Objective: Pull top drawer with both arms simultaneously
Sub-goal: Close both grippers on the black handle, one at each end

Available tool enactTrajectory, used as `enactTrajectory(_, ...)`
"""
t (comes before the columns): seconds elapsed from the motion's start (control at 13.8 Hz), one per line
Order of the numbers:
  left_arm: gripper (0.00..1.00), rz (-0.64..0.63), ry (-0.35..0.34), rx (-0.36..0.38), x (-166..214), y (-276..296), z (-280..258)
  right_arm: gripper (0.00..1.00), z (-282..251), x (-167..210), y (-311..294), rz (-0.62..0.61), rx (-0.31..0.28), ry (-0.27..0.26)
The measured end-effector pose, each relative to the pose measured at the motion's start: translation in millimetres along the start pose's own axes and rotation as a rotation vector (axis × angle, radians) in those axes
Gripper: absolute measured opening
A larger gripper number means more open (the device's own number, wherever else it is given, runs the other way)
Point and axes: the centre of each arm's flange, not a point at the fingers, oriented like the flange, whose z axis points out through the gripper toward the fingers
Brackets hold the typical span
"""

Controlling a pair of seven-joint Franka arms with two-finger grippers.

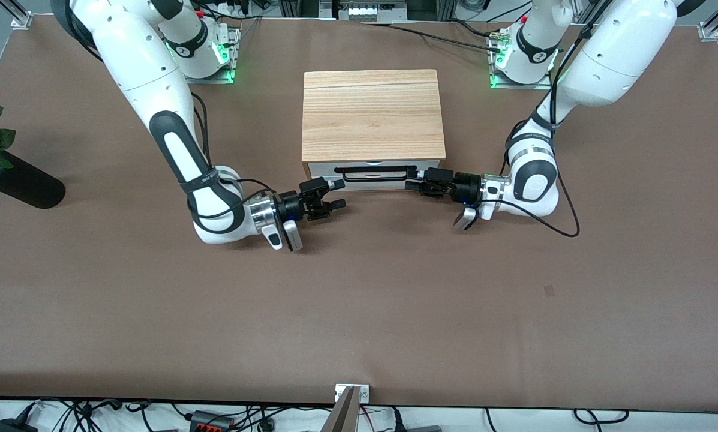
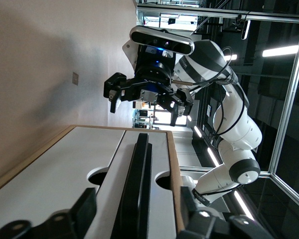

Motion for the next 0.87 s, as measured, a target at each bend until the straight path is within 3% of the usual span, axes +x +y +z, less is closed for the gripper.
enactTrajectory(0.07, 0.58, -0.001, -0.001, 0.000, -2, -1, 0, 0.97, 6, -1, -1, 0.011, 0.002, -0.009)
enactTrajectory(0.14, 0.56, -0.001, -0.003, -0.001, -3, -2, 1, 0.87, 10, -2, -1, 0.046, 0.003, -0.015)
enactTrajectory(0.29, 0.53, -0.001, -0.008, -0.004, -4, -1, 5, 0.81, 11, -1, -2, 0.120, 0.002, -0.016)
enactTrajectory(0.36, 0.52, -0.002, -0.010, -0.005, -4, -1, 6, 0.71, 10, 0, -3, 0.135, 0.001, -0.014)
enactTrajectory(0.43, 0.46, -0.002, -0.011, -0.006, -5, -1, 6, 0.67, 8, 1, -3, 0.145, 0.005, -0.014)
enactTrajectory(0.65, 0.45, -0.002, -0.011, -0.006, -5, -1, 7, 0.64, 3, -1, -8, 0.147, 0.055, -0.048)
enactTrajectory(0.87, 0.44, -0.003, -0.014, -0.007, -6, -1, 8, 0.59, 0, -3, -9, 0.147, 0.067, -0.065)
